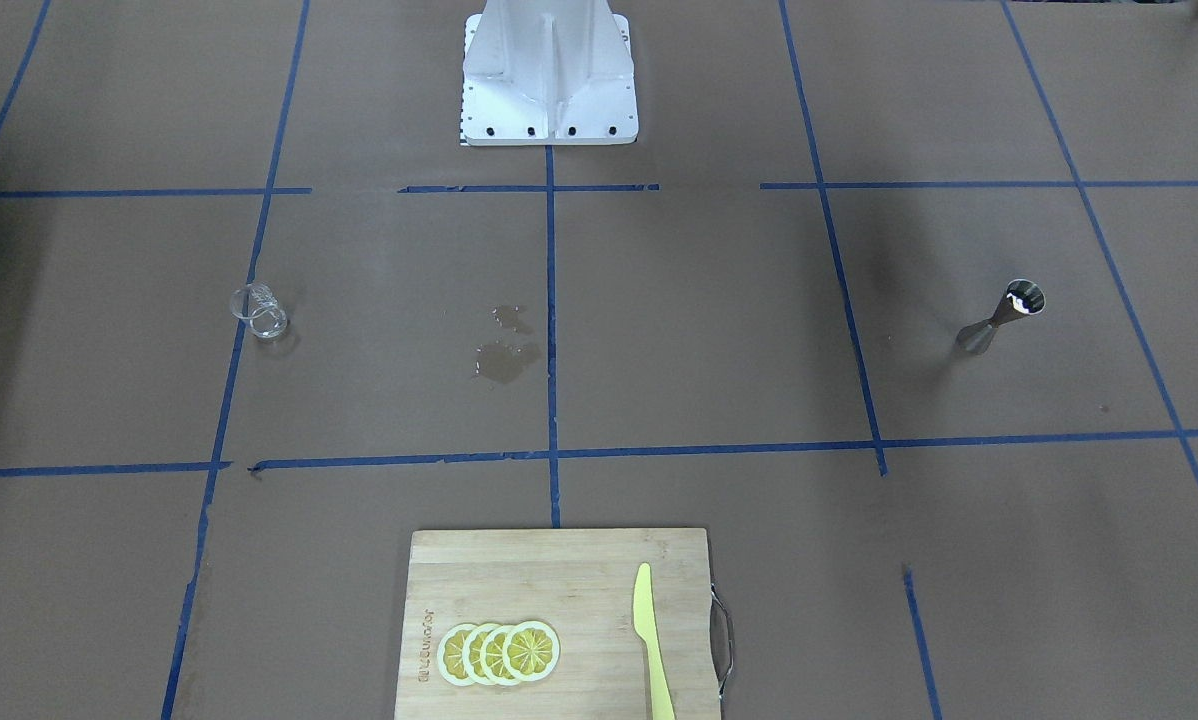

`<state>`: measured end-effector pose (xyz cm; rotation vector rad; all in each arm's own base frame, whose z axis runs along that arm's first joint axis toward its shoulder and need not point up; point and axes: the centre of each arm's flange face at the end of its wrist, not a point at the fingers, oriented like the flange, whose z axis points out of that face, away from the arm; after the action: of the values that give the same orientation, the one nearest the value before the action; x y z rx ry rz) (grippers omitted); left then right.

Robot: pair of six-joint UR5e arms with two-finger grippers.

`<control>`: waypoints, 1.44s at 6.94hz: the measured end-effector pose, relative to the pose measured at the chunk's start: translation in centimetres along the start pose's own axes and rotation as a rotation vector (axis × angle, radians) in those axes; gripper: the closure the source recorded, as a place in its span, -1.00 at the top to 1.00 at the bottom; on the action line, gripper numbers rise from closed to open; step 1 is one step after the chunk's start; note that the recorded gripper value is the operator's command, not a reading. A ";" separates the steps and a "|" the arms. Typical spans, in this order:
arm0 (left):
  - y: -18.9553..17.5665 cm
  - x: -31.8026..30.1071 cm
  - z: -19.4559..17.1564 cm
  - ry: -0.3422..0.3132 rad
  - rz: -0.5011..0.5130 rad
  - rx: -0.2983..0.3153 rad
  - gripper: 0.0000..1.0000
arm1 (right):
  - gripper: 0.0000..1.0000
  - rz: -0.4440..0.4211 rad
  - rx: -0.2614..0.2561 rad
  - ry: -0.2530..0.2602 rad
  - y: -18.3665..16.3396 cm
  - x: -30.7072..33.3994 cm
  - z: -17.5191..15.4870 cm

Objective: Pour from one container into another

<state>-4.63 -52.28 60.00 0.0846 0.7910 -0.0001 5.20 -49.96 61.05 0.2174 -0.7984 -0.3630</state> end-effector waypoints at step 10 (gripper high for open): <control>1.0 1.1 -0.9 -0.006 0.083 -0.097 1.00 | 1.00 0.067 -0.074 -0.011 -0.8 -1.5 2.1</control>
<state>-4.43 -51.14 58.65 0.0254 0.7798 0.1169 2.51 -50.24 61.28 0.1195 -0.8001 -0.3306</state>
